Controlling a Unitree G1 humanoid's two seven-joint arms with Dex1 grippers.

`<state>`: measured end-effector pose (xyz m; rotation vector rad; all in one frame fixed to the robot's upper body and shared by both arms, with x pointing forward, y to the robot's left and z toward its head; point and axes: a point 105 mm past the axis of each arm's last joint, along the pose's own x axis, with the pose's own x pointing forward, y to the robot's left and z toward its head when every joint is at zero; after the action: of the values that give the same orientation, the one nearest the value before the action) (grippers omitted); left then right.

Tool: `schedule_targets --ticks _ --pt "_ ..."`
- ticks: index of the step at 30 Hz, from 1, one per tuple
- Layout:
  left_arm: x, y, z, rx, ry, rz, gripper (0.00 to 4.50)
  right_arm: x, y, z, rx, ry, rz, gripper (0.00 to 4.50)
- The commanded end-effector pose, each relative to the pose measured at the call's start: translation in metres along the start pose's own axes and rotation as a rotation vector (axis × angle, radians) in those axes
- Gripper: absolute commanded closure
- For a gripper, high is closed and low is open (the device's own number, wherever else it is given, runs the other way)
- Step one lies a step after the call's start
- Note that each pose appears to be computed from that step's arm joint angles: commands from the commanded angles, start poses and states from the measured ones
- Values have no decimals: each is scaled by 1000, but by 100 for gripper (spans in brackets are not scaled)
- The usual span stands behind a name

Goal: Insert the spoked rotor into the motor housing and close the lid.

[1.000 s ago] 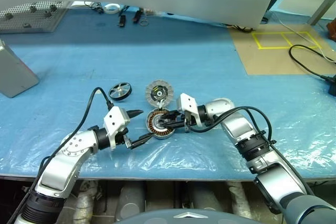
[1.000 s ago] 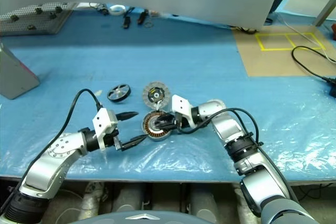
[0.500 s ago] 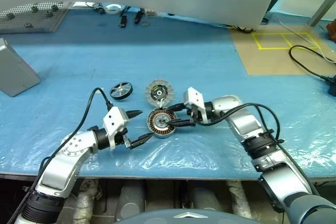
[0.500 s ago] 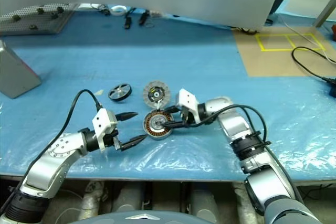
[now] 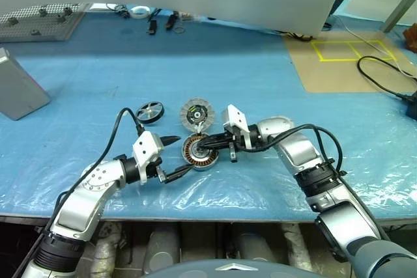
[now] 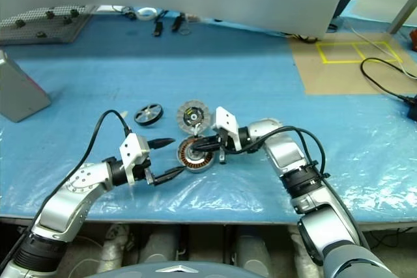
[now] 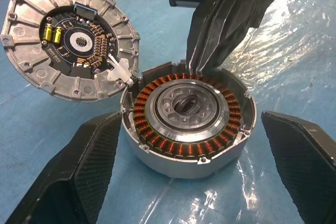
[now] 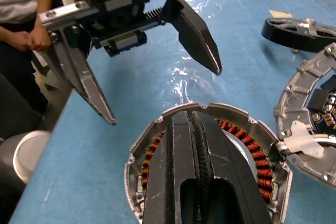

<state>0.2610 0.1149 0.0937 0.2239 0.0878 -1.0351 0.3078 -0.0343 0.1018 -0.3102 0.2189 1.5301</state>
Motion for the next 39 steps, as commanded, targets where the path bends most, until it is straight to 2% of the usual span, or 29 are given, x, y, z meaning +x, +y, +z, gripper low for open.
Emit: schedule_targets --ticks 1,15,19,24,33,36,39 --pt "-1 -5 11 34 -20 -14 0 1 -4 4 -37 -1 -6 446" --pt "1 -7 13 28 -23 -12 0 -1 5 -43 -90 186 34 446" --pt "3 -8 14 27 -27 -18 0 4 1 -41 -91 184 19 446" --pt "4 -10 14 25 -26 -23 0 2 -8 -17 -36 97 -9 446" --pt "4 -11 14 24 -24 -25 0 -2 8 15 -9 -17 85 446" --pt "4 -10 14 24 -26 -29 0 4 6 16 -18 -21 73 446" --pt "4 -9 15 26 -27 -31 0 11 4 5 -44 39 71 446"
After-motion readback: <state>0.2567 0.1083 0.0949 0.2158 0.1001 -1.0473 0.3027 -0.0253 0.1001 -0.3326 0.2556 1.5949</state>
